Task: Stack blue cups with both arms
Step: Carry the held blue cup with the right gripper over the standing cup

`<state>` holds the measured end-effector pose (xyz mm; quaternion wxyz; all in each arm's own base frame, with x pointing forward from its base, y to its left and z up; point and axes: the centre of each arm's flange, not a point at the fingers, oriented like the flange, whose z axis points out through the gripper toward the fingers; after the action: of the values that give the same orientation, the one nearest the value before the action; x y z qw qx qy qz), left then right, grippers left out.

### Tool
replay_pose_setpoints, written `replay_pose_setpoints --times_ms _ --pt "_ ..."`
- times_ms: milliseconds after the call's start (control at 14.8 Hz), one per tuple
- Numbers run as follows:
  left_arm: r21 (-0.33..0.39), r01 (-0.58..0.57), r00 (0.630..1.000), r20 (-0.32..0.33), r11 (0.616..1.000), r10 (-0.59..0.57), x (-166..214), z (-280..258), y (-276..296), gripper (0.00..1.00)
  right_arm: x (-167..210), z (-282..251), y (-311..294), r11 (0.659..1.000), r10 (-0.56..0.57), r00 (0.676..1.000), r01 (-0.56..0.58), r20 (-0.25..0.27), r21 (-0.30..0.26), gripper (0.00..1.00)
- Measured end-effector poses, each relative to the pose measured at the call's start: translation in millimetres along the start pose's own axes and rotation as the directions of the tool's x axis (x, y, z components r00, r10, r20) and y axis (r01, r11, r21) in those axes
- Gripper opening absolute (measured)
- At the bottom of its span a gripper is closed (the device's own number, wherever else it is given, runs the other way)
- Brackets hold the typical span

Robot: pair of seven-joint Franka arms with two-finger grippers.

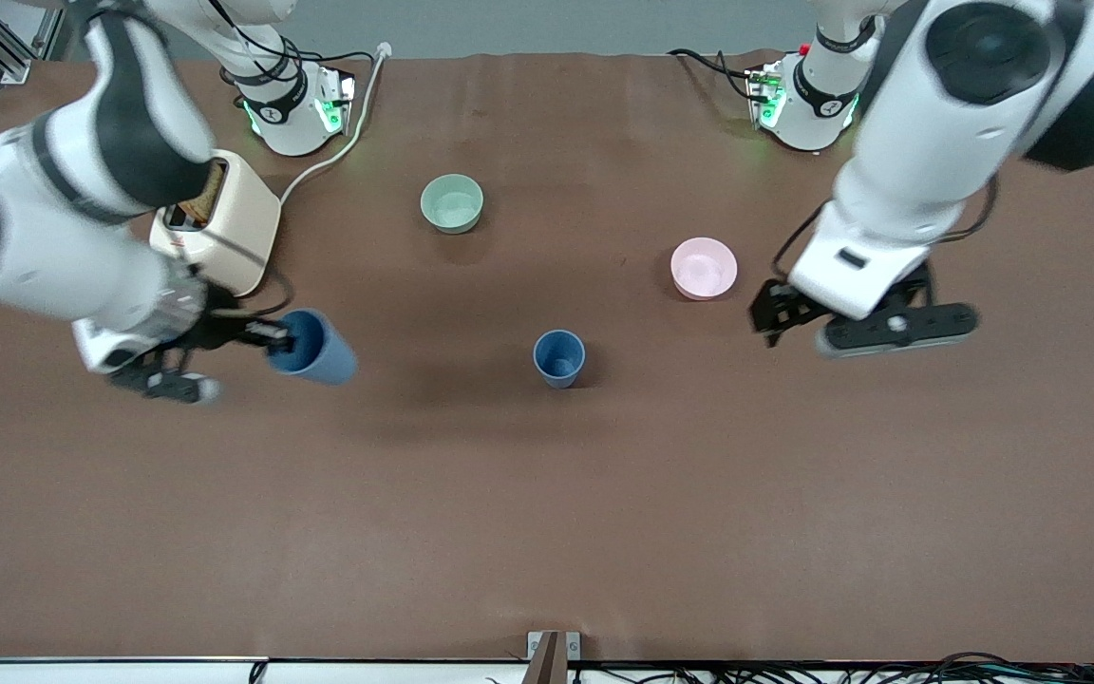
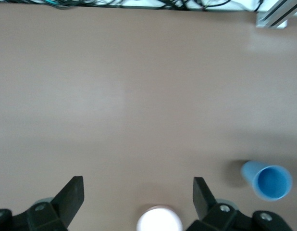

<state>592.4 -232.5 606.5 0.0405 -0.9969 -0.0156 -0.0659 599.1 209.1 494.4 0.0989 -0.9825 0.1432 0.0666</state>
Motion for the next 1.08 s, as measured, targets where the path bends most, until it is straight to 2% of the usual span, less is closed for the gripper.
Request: replay_pose_setpoints --times_ms 136,339,475,678,881,1085 --pt "-0.002 -0.063 0.998 0.015 0.998 0.063 -4.5 -22.2 -34.4 1.00 -37.3 11.6 -53.5 0.998 0.069 0.997 -0.069 -0.027 0.014 0.04" --pt "-0.031 -0.098 0.994 0.038 0.995 0.099 -20.8 -41.9 -72.1 1.00 -70.1 47.9 -105.3 0.987 0.151 0.988 -0.149 -0.029 0.051 0.04" --pt "-0.063 -0.089 0.994 0.061 0.994 0.092 -33.7 -44.4 -102.5 1.00 -77.6 82.4 -127.3 0.979 0.198 0.979 -0.195 -0.042 0.052 0.04" --pt "-0.086 -0.085 0.992 0.082 0.993 0.092 -52.6 -43.8 -136.6 1.00 -91.2 140.5 -152.0 0.969 0.248 0.967 -0.247 -0.061 0.014 0.04" --pt "-0.083 -0.091 0.992 0.085 0.992 0.098 -68.3 -47.2 -139.3 1.00 -95.0 175.3 -166.8 0.958 0.286 0.956 -0.284 -0.065 0.044 0.04" --pt "-0.083 -0.094 0.992 0.078 0.992 0.101 -73.2 -52.7 -138.7 1.00 -96.3 183.7 -170.9 0.954 0.299 0.953 -0.296 -0.049 0.052 0.04"
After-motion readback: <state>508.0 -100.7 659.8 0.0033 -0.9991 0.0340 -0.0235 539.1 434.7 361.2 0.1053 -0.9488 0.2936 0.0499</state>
